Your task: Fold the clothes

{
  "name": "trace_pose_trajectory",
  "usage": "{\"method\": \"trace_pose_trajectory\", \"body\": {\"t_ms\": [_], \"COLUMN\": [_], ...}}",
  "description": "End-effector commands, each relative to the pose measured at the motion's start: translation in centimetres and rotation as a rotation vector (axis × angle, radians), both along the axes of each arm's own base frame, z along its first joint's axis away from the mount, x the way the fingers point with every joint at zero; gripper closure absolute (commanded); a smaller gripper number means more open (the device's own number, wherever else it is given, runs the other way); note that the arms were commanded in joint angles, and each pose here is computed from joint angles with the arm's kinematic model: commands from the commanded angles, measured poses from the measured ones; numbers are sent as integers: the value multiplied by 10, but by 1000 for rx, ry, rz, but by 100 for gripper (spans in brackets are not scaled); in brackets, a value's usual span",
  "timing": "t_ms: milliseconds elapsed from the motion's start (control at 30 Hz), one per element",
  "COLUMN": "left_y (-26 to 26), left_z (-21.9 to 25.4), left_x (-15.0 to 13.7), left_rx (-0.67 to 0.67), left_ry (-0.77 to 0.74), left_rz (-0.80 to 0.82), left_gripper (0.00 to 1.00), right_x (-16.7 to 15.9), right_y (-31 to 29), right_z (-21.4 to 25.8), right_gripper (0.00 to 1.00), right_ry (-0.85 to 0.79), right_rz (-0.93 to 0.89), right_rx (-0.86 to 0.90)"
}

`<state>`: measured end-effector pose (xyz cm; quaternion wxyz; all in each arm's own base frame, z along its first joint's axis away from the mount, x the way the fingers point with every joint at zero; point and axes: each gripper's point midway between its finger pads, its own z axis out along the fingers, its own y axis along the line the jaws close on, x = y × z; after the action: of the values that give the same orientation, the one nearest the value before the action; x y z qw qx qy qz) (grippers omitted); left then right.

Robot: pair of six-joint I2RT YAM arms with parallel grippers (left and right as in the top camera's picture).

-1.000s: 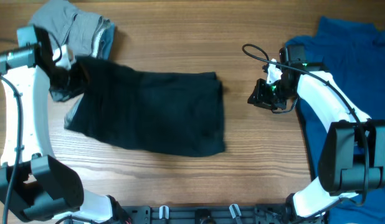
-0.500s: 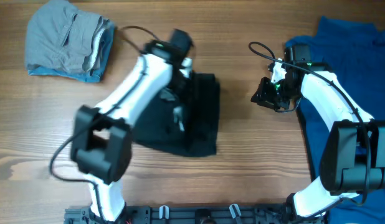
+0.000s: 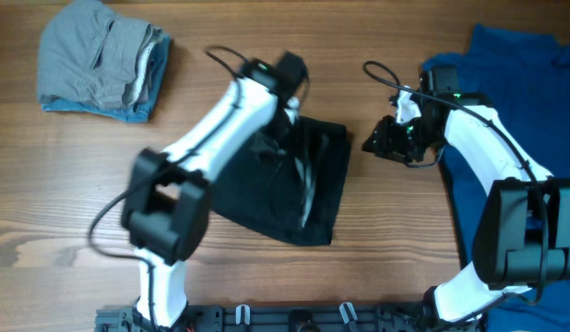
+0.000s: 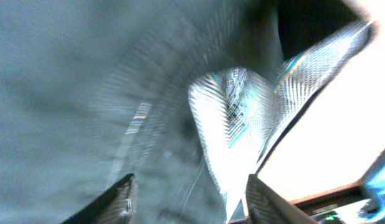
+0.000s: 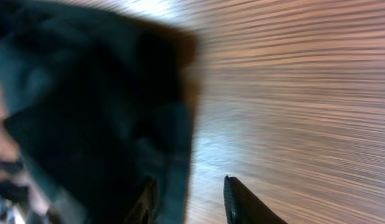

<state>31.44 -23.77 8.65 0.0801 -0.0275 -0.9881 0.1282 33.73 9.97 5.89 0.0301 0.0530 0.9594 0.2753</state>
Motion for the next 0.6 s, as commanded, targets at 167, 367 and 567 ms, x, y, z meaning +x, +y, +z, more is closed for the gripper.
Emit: {"method": "trace_pose_trajectory", "body": {"t_ms": [167,367,567], "left_y": [106,122,142], "left_z": [90,88,85], "left_x": [62,62,67], "left_rx": [-7,24,137], "left_ry": [-279,-289,-324], "left_rz": [217,155,154], "left_gripper": [41,38,33], "right_x": [-33,-56,-54], "right_y": [94,101,139], "right_z": [-2,-10,-20], "right_gripper": [15,15,26], "right_ry": [-18,151,139], "right_rz": [250,154,82], "right_rx": [13,-10,-39]}}
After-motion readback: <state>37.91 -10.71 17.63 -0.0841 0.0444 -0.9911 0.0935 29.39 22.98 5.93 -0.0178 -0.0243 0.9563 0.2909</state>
